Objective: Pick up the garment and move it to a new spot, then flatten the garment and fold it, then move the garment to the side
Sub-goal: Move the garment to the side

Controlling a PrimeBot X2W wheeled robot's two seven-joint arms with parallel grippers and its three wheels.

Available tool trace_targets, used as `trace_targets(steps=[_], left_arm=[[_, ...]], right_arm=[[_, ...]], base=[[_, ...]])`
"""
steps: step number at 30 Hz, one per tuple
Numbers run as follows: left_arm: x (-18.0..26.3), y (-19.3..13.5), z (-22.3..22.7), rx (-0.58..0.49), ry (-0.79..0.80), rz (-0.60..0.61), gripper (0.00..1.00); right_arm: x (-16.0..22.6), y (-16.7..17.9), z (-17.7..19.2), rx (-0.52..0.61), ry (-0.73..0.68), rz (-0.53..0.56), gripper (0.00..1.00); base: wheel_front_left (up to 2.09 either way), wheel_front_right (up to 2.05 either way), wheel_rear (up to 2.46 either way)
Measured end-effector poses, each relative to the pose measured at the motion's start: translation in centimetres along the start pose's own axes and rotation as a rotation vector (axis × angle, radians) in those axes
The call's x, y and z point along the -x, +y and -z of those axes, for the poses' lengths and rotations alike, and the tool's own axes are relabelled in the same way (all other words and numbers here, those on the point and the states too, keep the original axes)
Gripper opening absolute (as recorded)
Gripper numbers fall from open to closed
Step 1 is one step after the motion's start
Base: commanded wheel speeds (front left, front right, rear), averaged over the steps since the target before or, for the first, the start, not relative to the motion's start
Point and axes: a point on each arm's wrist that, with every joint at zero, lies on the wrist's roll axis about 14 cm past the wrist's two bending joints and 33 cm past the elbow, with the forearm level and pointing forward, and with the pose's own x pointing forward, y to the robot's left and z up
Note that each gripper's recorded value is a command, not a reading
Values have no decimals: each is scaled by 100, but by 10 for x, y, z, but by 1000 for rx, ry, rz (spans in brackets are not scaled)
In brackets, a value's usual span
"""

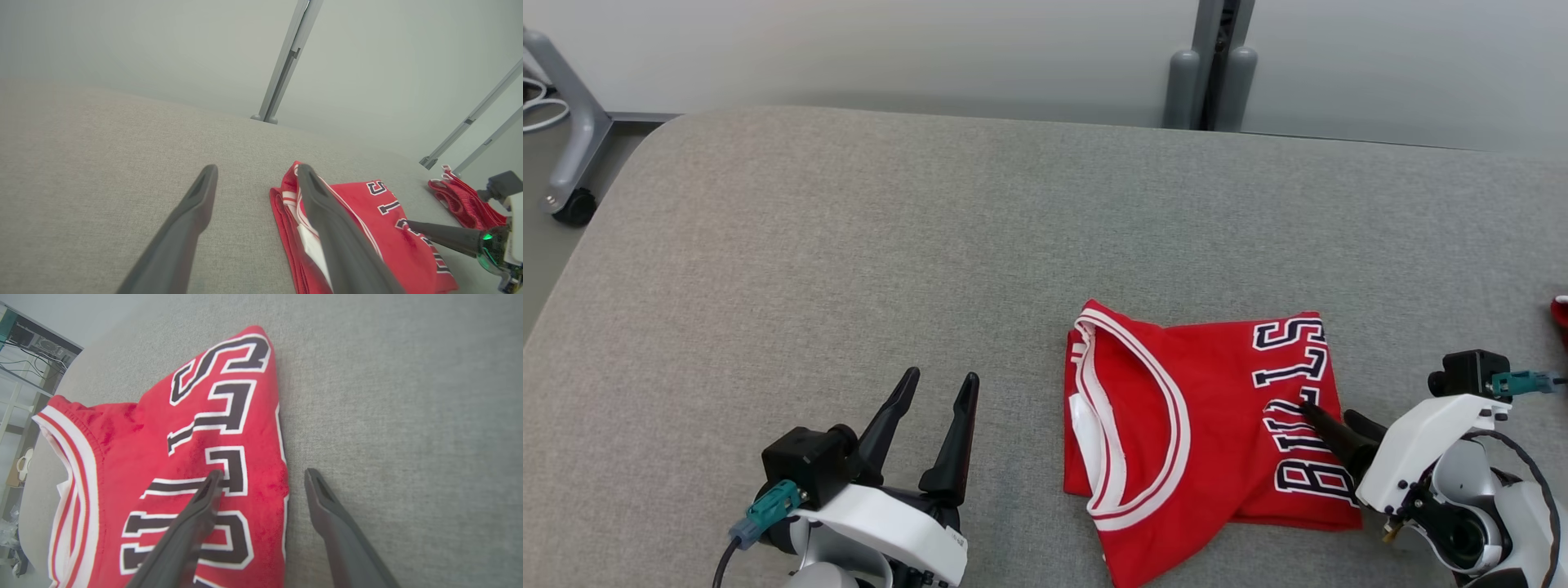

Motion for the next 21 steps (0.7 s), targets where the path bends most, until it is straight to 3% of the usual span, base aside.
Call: trace_targets(steps=[5, 6, 7, 8, 9, 21], left_arm=[[3, 7, -1, -2, -3, -25, 100], [4, 9, -2, -1, -4, -30, 100], [4, 9, -2, -1, -4, -31, 100], [4, 10, -2, -1, -4, -34, 100], [4, 10, -1, 0, -4, -35, 100], [-3, 0, -1, 5, -6, -4, 100]], right_arm=[[-9, 4, 7, -5, 60, -19, 100], [-11, 6, 9, 1, 78, -28, 65], [-13, 8, 9, 6, 83, -32, 42], [-13, 9, 10, 13, 90, -36, 30], [-14, 10, 11, 17, 95, -40, 2], [1, 11, -31, 72, -28, -67, 0]], base=[[0, 0, 0], [0, 0, 0], [0, 0, 0], [0, 0, 0], [0, 0, 0], [0, 0, 0]])
